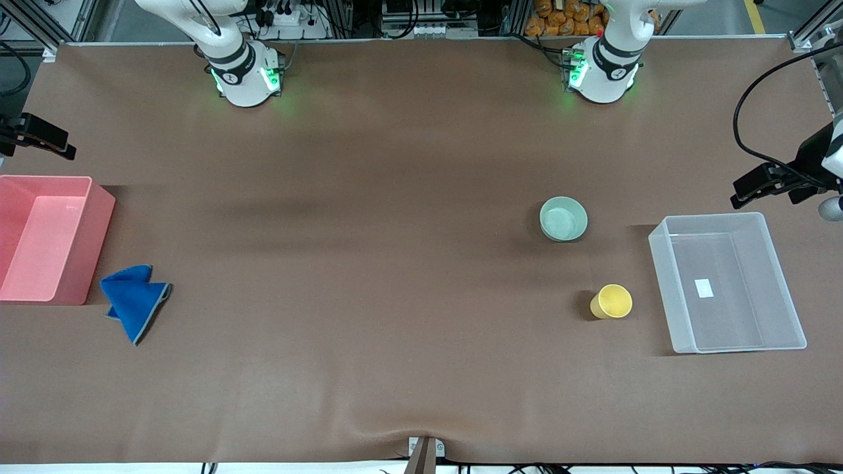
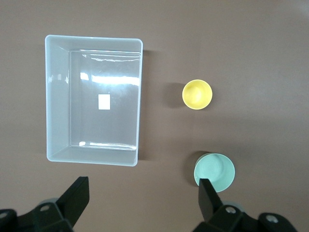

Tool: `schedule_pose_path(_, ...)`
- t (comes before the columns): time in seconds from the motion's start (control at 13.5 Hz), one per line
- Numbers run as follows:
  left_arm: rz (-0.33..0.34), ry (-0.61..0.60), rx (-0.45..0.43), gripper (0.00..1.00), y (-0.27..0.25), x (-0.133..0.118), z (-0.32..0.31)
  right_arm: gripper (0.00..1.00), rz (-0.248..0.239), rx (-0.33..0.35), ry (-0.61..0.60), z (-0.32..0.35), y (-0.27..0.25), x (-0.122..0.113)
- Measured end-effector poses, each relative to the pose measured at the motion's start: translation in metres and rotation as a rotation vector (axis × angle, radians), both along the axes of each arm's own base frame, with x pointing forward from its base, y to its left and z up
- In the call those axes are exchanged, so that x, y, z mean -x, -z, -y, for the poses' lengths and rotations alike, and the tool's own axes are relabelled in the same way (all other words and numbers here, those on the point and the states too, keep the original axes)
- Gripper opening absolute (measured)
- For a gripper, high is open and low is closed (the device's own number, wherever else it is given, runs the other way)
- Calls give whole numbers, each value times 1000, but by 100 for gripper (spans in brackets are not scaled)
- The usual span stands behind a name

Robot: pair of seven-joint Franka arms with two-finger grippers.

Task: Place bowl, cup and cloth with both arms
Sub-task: 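Move the left gripper toward the yellow cup while the right gripper reaches the cloth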

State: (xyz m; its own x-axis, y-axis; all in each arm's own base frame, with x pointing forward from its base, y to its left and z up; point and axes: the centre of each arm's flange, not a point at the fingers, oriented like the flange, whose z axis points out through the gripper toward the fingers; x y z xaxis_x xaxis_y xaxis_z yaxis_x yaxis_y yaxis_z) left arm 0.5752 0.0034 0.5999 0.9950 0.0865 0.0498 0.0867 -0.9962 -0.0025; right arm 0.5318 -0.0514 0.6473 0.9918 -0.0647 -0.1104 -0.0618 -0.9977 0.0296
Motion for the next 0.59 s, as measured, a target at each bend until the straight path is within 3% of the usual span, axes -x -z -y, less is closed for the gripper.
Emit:
schedule_pose_path(0.22, 0, -1, 0, 100, 0, 0, 0, 100, 30, 2, 0, 1, -2, -3)
schedule_pose_path(0.59, -3, 1, 0, 100, 1, 0, 1, 100, 34, -1, 3, 2, -3, -4)
